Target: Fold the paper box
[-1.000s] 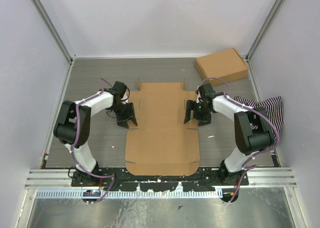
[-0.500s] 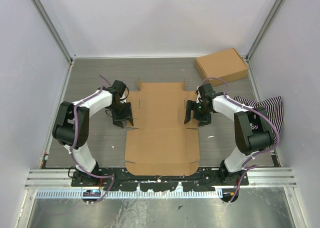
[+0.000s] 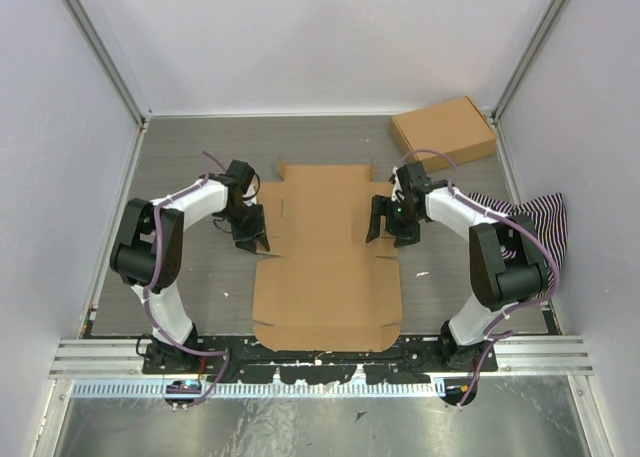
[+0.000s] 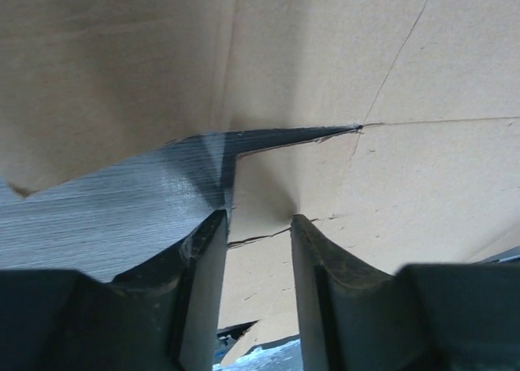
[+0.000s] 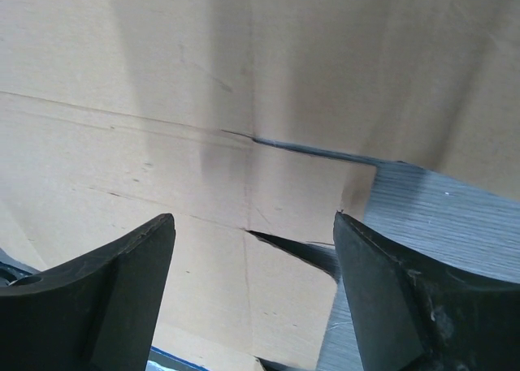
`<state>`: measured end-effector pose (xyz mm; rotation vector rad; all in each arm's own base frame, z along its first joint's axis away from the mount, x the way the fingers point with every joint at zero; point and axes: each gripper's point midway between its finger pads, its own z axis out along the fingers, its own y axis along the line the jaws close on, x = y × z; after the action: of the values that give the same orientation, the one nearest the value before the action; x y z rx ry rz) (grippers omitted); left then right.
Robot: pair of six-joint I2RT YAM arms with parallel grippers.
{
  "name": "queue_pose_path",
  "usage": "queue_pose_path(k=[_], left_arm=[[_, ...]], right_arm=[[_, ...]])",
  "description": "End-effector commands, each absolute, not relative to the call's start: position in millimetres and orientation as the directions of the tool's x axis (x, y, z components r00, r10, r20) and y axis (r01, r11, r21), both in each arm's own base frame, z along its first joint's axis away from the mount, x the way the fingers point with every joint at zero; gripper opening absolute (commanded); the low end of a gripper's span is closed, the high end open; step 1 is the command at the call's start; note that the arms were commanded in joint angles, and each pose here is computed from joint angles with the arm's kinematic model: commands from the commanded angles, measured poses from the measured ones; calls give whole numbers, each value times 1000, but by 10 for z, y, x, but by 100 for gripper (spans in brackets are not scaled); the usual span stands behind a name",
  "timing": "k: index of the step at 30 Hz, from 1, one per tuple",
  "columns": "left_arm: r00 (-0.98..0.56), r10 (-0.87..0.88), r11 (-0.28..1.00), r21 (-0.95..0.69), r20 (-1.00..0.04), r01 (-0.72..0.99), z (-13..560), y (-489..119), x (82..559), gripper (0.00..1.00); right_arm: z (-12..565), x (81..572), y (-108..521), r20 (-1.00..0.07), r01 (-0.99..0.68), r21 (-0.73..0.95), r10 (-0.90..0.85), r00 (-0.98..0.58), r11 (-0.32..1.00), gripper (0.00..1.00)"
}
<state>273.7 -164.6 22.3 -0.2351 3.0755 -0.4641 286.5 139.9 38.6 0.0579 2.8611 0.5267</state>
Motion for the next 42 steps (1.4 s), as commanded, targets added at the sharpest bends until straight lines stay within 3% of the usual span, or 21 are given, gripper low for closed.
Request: queue_pose_path(k=[1, 9, 22, 36, 42], left_arm=[[-985, -157, 927, -354, -70, -123, 501, -1748, 2908, 40], [-977, -172, 924, -363, -124, -117, 666, -1771, 3055, 0], [-928, -290, 930, -297, -233, -216, 686, -1512, 3072, 0], [-939, -302, 918, -317, -168, -238, 460, -1577, 2987, 0], [-939, -300, 918, -320, -171, -235, 478, -1589, 3010, 0]], right_arm=[[554, 3037, 1492, -270, -43, 384, 68, -960, 922, 83], [628, 3145, 1512, -291, -40, 384, 80, -953, 922, 83], [474, 2981, 1359, -249, 29, 318, 113, -962, 948, 84], [212, 3148, 1668, -223, -58, 380, 31, -974, 923, 84], [334, 3272, 1747, -274, -83, 387, 29, -961, 918, 83]])
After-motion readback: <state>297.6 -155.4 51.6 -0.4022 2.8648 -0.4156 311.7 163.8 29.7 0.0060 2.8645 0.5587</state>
